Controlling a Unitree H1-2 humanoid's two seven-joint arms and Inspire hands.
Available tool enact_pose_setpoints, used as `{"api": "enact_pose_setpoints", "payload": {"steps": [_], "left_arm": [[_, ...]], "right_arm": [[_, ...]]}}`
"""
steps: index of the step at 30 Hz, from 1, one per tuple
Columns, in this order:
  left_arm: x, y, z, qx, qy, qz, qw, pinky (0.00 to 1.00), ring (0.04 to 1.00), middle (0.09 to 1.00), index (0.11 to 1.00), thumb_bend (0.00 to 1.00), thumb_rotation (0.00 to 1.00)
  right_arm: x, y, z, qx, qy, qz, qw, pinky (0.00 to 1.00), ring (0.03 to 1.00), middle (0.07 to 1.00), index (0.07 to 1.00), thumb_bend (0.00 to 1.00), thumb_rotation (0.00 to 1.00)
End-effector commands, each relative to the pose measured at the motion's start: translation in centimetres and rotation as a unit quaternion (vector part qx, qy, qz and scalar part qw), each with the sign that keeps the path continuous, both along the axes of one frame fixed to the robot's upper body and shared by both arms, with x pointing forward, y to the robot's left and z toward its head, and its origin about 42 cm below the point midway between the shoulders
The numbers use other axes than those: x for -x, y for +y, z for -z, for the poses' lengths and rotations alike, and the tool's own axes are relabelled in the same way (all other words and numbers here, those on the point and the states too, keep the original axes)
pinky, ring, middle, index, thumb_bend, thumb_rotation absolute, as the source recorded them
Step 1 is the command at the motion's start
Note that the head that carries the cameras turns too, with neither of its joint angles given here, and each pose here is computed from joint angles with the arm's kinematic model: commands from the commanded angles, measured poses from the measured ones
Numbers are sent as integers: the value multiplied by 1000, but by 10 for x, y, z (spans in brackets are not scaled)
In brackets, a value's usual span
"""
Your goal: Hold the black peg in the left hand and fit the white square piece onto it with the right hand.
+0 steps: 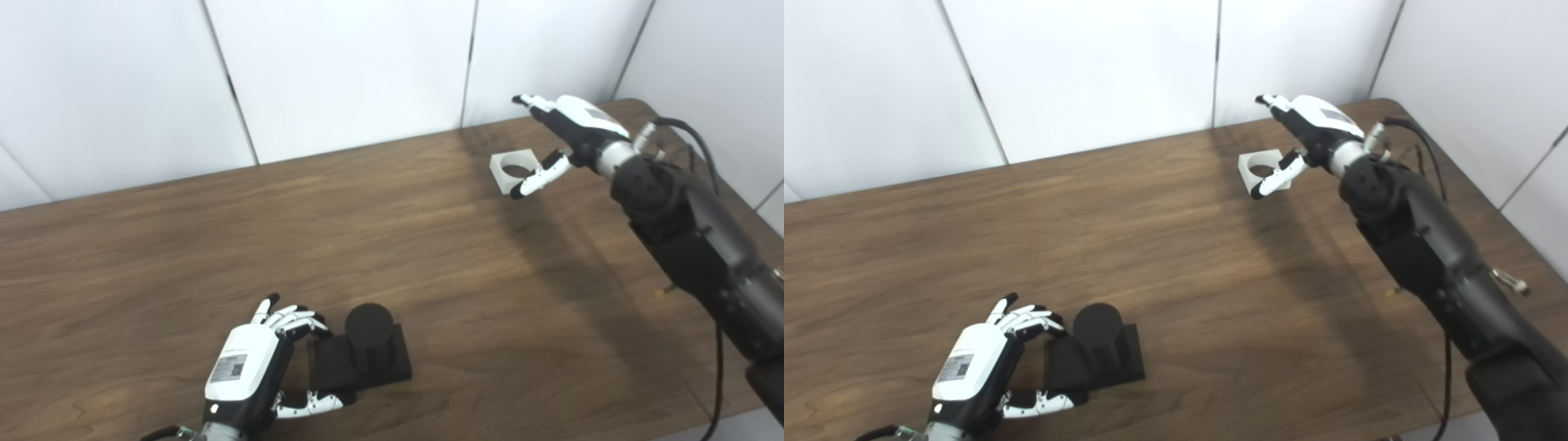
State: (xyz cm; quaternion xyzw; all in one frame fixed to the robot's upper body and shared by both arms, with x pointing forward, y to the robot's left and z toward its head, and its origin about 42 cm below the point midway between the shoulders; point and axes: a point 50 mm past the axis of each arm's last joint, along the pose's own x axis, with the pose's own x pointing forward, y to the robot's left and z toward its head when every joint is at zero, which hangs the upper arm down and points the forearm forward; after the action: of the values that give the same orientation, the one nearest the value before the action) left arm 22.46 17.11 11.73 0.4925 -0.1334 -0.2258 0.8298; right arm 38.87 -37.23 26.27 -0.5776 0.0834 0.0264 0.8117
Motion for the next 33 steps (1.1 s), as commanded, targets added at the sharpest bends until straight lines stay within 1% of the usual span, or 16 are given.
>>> {"api": "enact_pose_setpoints", "payload": {"steps": [1, 8, 12, 14, 20, 28, 33], "left_arm": [[11, 1, 8, -30, 20, 24, 999, 1000, 841, 761, 487, 516, 50], [12, -2, 7, -31, 19, 26, 999, 999, 838, 760, 486, 517, 49], [12, -3, 5, -30, 18, 24, 999, 1000, 835, 757, 486, 517, 49], [12, -4, 5, -30, 18, 24, 999, 1000, 836, 758, 486, 517, 49], [12, -6, 4, -29, 18, 22, 999, 1000, 835, 758, 486, 518, 49], [12, -8, 1, -27, 15, 21, 999, 999, 832, 756, 486, 517, 50], [13, -10, 0, -23, 13, 22, 999, 1000, 836, 758, 486, 517, 50]], "right_arm": [[-15, -6, -36, 42, -36, 2, 998, 1000, 1000, 1000, 960, 967, 175], [-45, -10, -37, 104, 0, 1, 995, 1000, 1000, 1000, 936, 958, 185], [-56, -11, -35, 129, 17, 2, 991, 1000, 1000, 1000, 914, 969, 191], [-60, -11, -34, 140, 29, 5, 990, 1000, 1000, 1000, 910, 958, 200], [-67, -9, -29, 153, 40, 4, 987, 1000, 1000, 983, 873, 969, 198], [-71, -3, -21, 181, 54, -12, 982, 1000, 1000, 966, 806, 965, 222], [-73, 1, -15, 182, 61, -18, 981, 1000, 1000, 965, 799, 951, 211]]}}
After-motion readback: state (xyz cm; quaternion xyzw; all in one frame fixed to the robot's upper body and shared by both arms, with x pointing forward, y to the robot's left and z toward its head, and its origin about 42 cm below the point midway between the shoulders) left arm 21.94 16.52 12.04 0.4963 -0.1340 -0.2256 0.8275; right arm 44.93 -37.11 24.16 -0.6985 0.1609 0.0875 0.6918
